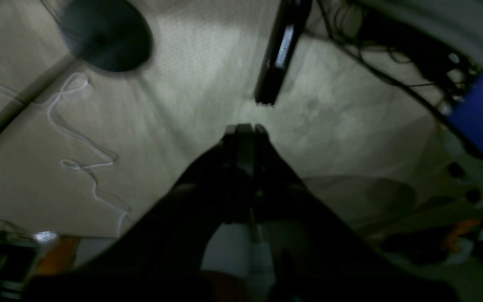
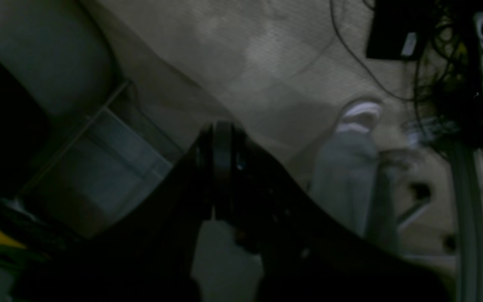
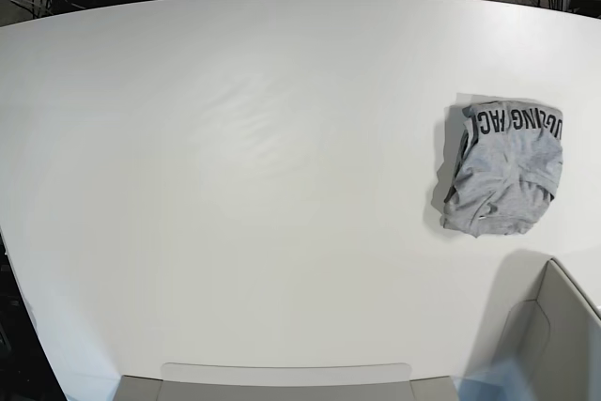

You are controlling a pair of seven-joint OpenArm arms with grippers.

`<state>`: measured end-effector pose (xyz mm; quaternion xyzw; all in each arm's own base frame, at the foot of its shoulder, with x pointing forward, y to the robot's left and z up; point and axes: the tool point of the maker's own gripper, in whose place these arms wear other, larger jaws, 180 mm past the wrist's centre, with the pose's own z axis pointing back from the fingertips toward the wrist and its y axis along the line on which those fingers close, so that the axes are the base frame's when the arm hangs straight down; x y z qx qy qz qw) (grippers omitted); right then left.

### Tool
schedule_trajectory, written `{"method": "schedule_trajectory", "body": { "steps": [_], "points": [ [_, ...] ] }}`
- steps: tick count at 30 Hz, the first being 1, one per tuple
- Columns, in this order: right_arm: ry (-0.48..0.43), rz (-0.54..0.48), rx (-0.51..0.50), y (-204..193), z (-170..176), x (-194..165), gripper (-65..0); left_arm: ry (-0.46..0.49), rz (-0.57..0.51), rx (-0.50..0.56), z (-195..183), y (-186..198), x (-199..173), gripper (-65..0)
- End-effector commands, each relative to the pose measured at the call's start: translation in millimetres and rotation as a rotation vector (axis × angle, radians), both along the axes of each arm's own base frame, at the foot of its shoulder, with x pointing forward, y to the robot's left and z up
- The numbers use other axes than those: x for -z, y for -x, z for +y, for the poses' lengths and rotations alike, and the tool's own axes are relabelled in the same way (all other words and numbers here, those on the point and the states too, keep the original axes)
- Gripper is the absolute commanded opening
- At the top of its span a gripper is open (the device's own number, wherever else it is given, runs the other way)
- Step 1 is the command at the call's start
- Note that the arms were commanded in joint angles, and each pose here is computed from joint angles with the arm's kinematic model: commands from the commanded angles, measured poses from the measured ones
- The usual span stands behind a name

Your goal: Fold the T-shirt properly

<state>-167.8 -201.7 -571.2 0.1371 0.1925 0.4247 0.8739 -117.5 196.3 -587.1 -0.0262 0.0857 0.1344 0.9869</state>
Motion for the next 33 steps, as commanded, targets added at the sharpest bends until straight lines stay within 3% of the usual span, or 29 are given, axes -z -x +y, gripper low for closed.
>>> {"method": "schedule_trajectory", "body": {
  "steps": [1,5,12,17,24,31,33],
  "points": [
    [-0.009,0.049,-0.032,17,-3,-3,-65.0,-0.002,0.011,-0.014,2,3,4,-65.0],
    [-0.048,0.057,-0.064,20,3,10,-65.0,-0.014,0.006,-0.05,3,-4,22,-65.0],
    [-0.14,-0.062,0.089,-9,23,37,-65.0,-0.049,-0.051,-0.083,11,-25,40,-65.0],
    [-0.176,-0.139,0.124,-40,30,46,-65.0,-0.058,-0.084,-0.1,11,-43,49,-65.0],
    [-0.161,-0.16,0.114,-56,21,49,-65.0,-0.06,-0.081,-0.102,13,-46,50,-65.0],
    [-0.035,-0.094,0.122,-42,-18,54,-65.0,-0.054,-0.084,-0.11,9,-47,51,-65.0],
    [-0.021,-0.076,0.076,-39,-23,55,-65.0,-0.054,-0.084,-0.11,9,-47,51,-65.0]
  ]
}}
